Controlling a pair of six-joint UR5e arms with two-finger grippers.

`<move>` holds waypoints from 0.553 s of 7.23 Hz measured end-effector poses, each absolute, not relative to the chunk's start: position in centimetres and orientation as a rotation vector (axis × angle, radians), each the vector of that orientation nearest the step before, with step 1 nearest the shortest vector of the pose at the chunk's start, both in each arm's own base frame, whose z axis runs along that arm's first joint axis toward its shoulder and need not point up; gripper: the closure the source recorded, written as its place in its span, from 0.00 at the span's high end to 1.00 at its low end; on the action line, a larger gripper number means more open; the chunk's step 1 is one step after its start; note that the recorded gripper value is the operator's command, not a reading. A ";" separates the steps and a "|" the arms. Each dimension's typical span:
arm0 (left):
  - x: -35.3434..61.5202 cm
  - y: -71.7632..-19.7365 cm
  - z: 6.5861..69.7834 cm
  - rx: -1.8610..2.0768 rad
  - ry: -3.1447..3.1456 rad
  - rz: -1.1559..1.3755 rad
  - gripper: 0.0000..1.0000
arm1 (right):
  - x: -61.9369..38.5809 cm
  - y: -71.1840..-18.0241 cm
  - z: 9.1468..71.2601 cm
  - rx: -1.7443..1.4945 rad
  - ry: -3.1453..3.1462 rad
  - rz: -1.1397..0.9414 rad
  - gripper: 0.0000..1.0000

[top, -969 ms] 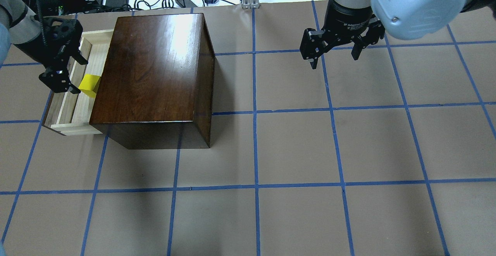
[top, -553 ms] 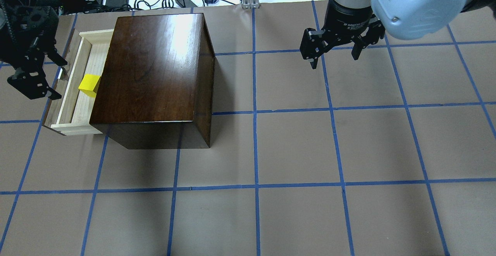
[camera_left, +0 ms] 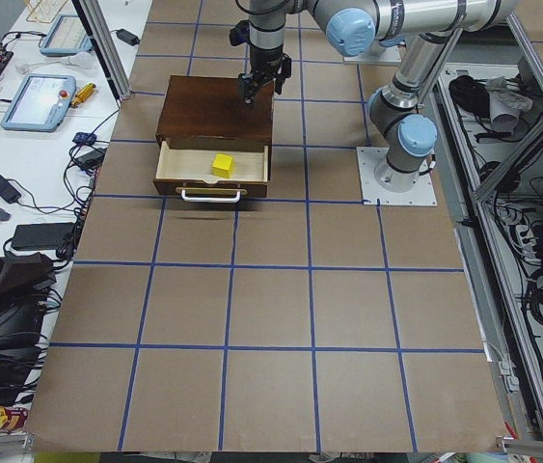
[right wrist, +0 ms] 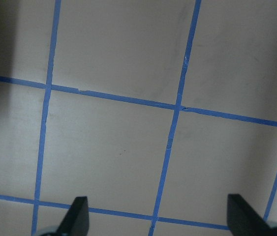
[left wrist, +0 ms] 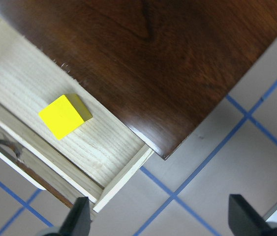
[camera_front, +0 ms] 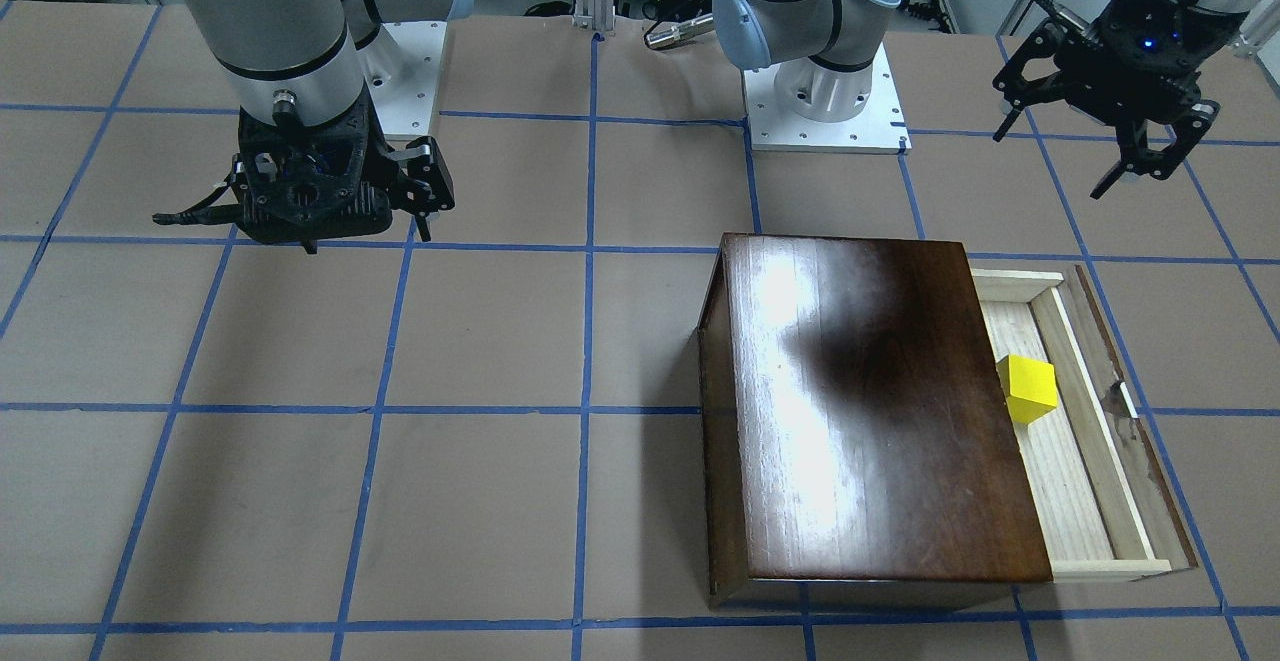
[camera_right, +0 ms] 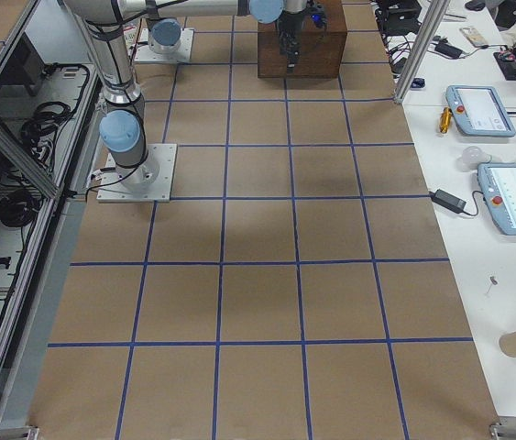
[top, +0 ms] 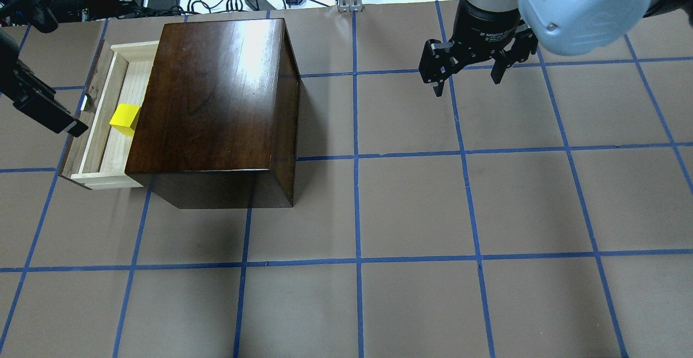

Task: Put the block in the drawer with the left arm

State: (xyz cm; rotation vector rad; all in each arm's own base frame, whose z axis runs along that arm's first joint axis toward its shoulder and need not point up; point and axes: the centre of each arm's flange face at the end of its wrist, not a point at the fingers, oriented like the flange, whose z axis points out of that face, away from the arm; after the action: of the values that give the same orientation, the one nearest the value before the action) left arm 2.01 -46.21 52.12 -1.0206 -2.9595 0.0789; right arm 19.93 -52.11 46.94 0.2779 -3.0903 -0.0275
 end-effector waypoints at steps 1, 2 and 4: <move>-0.4 -46.8 52.3 -0.866 -3.021 0.117 1.00 | 19.9 -52.1 46.9 0.277 -3.090 -0.027 1.00; -3.3 -47.4 52.3 -0.751 -3.058 0.158 1.00 | 19.9 -52.1 46.9 0.278 -3.090 -0.027 1.00; -8.1 -47.7 51.8 -0.485 -3.096 0.171 1.00 | 19.9 -52.1 46.9 0.277 -3.091 -0.027 1.00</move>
State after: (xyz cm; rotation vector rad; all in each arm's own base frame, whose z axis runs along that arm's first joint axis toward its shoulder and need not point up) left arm -8.15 -47.75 51.77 -0.4854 -3.0959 0.1705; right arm 19.93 -52.11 46.94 0.2767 -3.0907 -0.0275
